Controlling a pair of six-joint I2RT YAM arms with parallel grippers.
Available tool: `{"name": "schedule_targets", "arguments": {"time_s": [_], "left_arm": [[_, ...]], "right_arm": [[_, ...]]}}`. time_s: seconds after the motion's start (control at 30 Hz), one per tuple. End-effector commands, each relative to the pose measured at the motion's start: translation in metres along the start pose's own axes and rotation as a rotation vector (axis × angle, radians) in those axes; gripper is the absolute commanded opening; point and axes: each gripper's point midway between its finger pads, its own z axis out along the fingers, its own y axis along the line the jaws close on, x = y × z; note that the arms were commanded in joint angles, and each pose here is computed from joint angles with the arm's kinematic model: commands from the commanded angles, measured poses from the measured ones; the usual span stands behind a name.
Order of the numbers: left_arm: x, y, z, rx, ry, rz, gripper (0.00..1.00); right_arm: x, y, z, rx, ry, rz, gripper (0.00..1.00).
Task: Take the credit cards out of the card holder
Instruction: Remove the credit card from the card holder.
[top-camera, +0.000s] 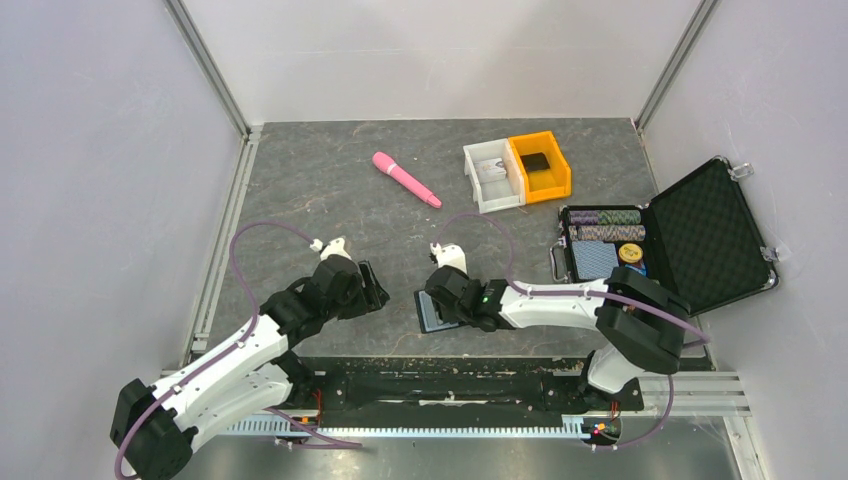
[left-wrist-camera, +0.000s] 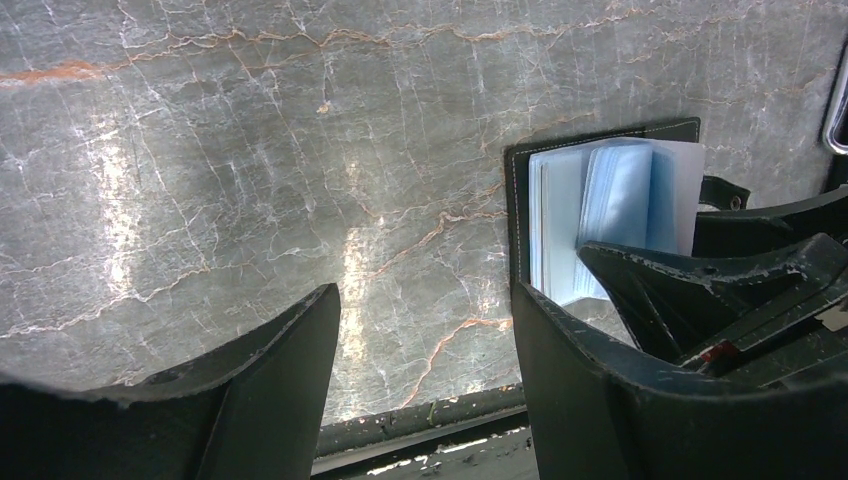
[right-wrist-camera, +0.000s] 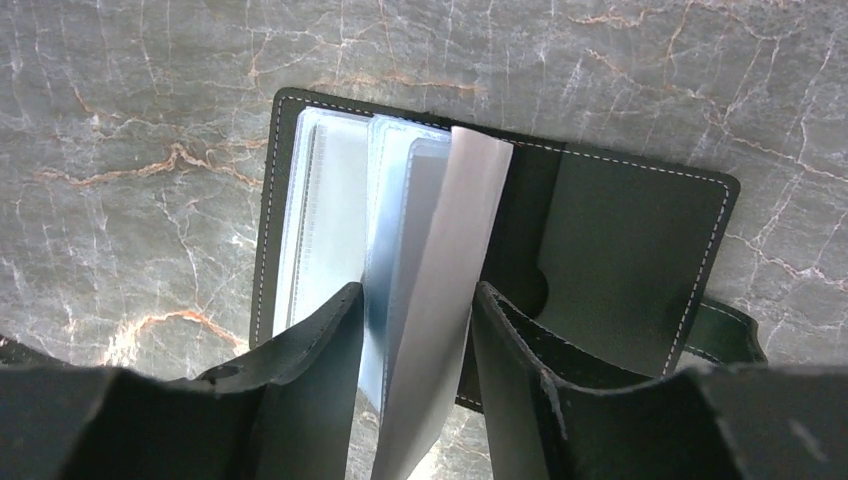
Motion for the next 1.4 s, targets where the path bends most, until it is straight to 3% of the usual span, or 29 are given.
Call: {"name": "schedule_targets", "arguments": {"time_s": [0.0, 0.43, 0.87, 1.37], "left_arm": [[-0.008, -0.01, 0.002, 0.031, -0.033, -0.03, 0.71], [0.011, -0.022, 0.015, 0.087, 0.068, -0.037, 0.66], [0.031, -0.038, 0.022, 0.201, 0.146, -0.093, 0.68], [0.036, -0.068, 0.014, 0.398, 0.179, -0.105, 0.71]], "right_arm": [[-0.015, 0.006, -0.01, -0.077, -0.06, 0.078, 0.44], [-0.012, 0.009, -0.021, -0.377, -0.087, 0.29, 0.22], [-0.023, 0.026, -0.042, -0.6, -0.127, 0.384, 0.18], [-0.018, 0.019, -0.057, -0.67, -0.155, 0.411, 0.17]]}}
